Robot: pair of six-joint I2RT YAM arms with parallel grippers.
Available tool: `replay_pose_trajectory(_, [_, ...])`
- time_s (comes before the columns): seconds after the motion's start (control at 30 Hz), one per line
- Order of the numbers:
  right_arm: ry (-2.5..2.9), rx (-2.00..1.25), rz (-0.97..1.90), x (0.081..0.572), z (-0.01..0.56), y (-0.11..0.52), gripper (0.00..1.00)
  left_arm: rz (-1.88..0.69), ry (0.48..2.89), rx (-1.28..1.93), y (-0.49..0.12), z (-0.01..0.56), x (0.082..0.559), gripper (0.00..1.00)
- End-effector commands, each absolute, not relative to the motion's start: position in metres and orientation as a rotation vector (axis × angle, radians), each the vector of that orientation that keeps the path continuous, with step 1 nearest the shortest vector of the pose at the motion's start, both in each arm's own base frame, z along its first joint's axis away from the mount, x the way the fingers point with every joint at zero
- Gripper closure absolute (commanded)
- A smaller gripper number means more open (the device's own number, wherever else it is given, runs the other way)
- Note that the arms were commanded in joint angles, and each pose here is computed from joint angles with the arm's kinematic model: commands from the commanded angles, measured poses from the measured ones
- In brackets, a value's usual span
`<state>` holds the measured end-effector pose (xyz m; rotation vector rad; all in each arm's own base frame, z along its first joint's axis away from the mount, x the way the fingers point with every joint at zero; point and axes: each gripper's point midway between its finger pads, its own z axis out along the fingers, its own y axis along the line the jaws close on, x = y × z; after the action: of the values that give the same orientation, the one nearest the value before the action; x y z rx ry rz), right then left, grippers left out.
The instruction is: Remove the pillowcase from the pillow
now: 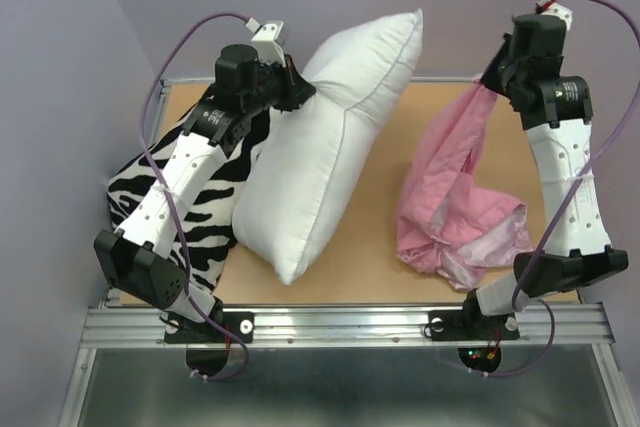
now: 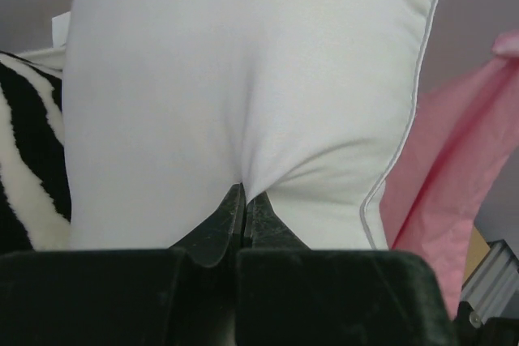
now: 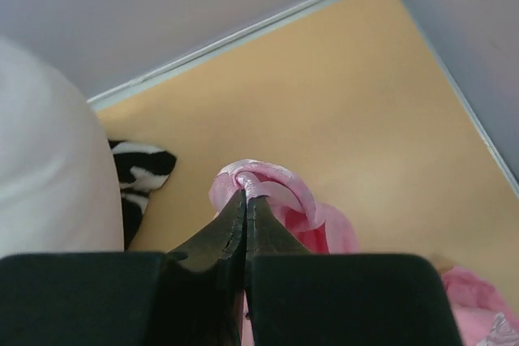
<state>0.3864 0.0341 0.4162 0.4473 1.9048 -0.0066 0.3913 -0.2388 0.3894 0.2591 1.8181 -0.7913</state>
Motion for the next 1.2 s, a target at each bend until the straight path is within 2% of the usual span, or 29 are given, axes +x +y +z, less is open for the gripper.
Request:
replay_pose_trajectory(0.0, [1.923, 0.507, 0.142, 0.414, 0.401, 0.005, 0.99, -0.865, 1.579, 0.272, -0.254, 0.446, 0.381, 1.00])
replay_pose_trajectory(0.13, [1.994, 0.605, 0.194, 0.435, 0.328, -0.010, 0.99, -0.891, 1.621, 0.257, -0.282, 0.419, 0.389, 1.00])
replay_pose_trajectory(0.17, [2.058, 0.637, 0.199, 0.433, 0.292, -0.009, 0.99, -0.898, 1.635, 0.257, -0.292, 0.410, 0.387, 1.00])
replay_pose_trajectory(0.23, [2.109, 0.656, 0.217, 0.433, 0.262, -0.005, 0.96, -0.913, 1.645, 0.265, -0.306, 0.398, 0.388, 1.00])
replay_pose_trajectory(0.27, [2.111, 0.654, 0.239, 0.435, 0.250, -0.002, 0.88, -0.903, 1.651, 0.257, -0.309, 0.394, 0.390, 1.00])
replay_pose_trajectory(0.33, [2.161, 0.667, 0.271, 0.420, 0.216, 0.005, 0.76, -0.900, 1.677, 0.283, -0.323, 0.378, 0.384, 1.00])
replay_pose_trajectory(0.37, [2.144, 0.640, 0.311, 0.419, 0.215, 0.011, 0.61, -0.867, 1.698, 0.280, -0.323, 0.366, 0.384, 0.91])
replay_pose_trajectory(0.4, [2.181, 0.644, 0.317, 0.409, 0.195, 0.014, 0.54, -0.862, 1.701, 0.290, -0.329, 0.362, 0.378, 0.86])
replay_pose_trajectory(0.43, [2.173, 0.637, 0.314, 0.405, 0.195, 0.013, 0.46, -0.854, 1.688, 0.288, -0.328, 0.365, 0.375, 0.81])
replay_pose_trajectory(0.47, [2.149, 0.620, 0.316, 0.400, 0.202, 0.013, 0.35, -0.845, 1.700, 0.288, -0.327, 0.356, 0.372, 0.71])
replay_pose_trajectory(0.5, [2.141, 0.611, 0.315, 0.395, 0.204, 0.013, 0.30, -0.848, 1.684, 0.280, -0.327, 0.358, 0.369, 0.65])
replay_pose_trajectory(0.53, [2.130, 0.602, 0.323, 0.391, 0.208, 0.014, 0.26, -0.859, 1.660, 0.275, -0.324, 0.366, 0.363, 0.44])
replay_pose_trajectory(0.6, [2.092, 0.566, 0.354, 0.381, 0.223, 0.019, 0.00, -0.873, 1.649, 0.275, -0.323, 0.367, 0.356, 0.32])
replay_pose_trajectory(0.83, [1.954, 0.448, 0.495, 0.350, 0.284, 0.039, 0.00, -0.892, 1.555, 0.245, -0.292, 0.402, 0.318, 0.30])
replay_pose_trajectory(1.17, [1.873, 0.347, 0.593, 0.309, 0.308, 0.057, 0.00, -0.759, 1.579, 0.075, -0.222, 0.375, 0.285, 0.26])
